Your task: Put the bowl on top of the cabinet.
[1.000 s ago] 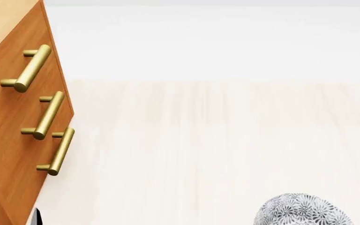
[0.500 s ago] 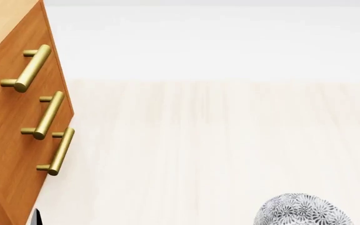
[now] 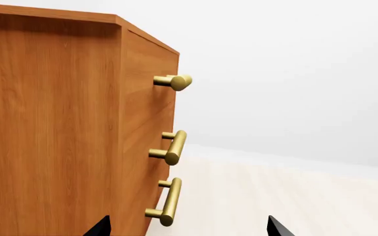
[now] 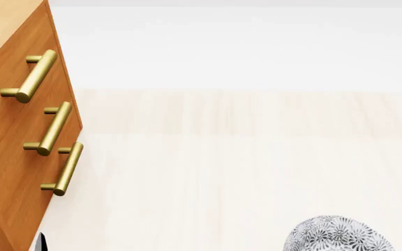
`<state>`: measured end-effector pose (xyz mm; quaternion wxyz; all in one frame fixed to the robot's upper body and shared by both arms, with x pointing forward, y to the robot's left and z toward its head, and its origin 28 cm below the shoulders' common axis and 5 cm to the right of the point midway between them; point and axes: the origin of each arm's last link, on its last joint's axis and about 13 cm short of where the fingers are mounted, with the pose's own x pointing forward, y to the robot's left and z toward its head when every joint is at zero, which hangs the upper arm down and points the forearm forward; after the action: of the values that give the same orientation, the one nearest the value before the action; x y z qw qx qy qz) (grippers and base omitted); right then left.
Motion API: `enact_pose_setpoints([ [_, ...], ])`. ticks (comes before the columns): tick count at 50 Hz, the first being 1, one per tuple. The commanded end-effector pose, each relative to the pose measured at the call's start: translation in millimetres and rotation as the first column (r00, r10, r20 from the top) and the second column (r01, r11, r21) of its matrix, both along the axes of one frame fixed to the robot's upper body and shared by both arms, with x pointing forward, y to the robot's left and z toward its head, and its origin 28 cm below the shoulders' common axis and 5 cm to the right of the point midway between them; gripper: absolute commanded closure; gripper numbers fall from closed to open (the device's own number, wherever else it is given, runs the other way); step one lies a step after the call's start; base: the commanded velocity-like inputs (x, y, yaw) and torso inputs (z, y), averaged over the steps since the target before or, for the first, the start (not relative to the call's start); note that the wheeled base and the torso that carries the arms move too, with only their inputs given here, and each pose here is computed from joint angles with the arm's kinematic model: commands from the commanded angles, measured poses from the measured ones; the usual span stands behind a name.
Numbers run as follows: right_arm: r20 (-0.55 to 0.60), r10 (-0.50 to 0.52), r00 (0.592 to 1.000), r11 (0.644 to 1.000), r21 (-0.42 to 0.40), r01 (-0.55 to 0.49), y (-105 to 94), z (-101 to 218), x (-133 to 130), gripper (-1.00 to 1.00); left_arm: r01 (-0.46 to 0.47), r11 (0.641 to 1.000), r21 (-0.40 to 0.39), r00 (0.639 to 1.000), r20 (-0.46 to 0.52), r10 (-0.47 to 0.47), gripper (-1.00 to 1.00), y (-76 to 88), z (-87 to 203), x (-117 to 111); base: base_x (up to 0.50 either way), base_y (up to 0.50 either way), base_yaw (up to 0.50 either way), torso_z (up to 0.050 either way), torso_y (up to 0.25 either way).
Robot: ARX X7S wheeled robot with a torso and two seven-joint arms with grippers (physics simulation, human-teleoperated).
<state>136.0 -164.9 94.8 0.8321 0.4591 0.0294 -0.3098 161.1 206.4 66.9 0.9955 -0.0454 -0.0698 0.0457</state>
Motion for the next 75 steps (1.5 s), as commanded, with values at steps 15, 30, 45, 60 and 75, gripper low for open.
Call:
enact_pose_setpoints([
  [15,-0.071,0.093,0.993,0.996,-0.001,-0.094,3.3,-7.6,17.5,-1.00,0.001,1.000,-0.001,1.000,-0.001,-0.001,-1.00,0.0,0.1,0.7,0.00,0.00,0.00,0.000,0.000],
  [30,-0.084,0.065,0.994,0.998,0.016,-0.063,0.5,-9.6,18.5,-1.00,0.005,1.000,-0.007,1.000,-0.002,-0.005,-1.00,0.5,0.2,-0.5,0.00,0.00,0.00,0.000,0.000],
  [45,-0.127,0.103,0.987,0.995,0.019,-0.102,2.8,-17.1,29.7,-1.00,0.005,1.000,-0.008,1.000,0.000,-0.005,-1.00,0.5,1.3,-1.0,0.00,0.00,0.00,0.000,0.000],
  [60,-0.148,0.106,0.983,0.994,0.019,-0.105,3.1,-20.1,34.5,-1.00,0.007,1.000,-0.010,1.000,-0.004,-0.007,-1.00,1.1,0.1,0.8,0.00,0.00,0.00,0.000,0.000],
  [75,-0.163,0.116,0.980,0.993,0.024,-0.114,3.3,-23.0,38.4,-1.00,0.008,1.000,-0.009,1.000,-0.006,-0.008,-1.00,0.8,-0.3,1.0,0.00,0.00,0.00,0.000,0.000],
])
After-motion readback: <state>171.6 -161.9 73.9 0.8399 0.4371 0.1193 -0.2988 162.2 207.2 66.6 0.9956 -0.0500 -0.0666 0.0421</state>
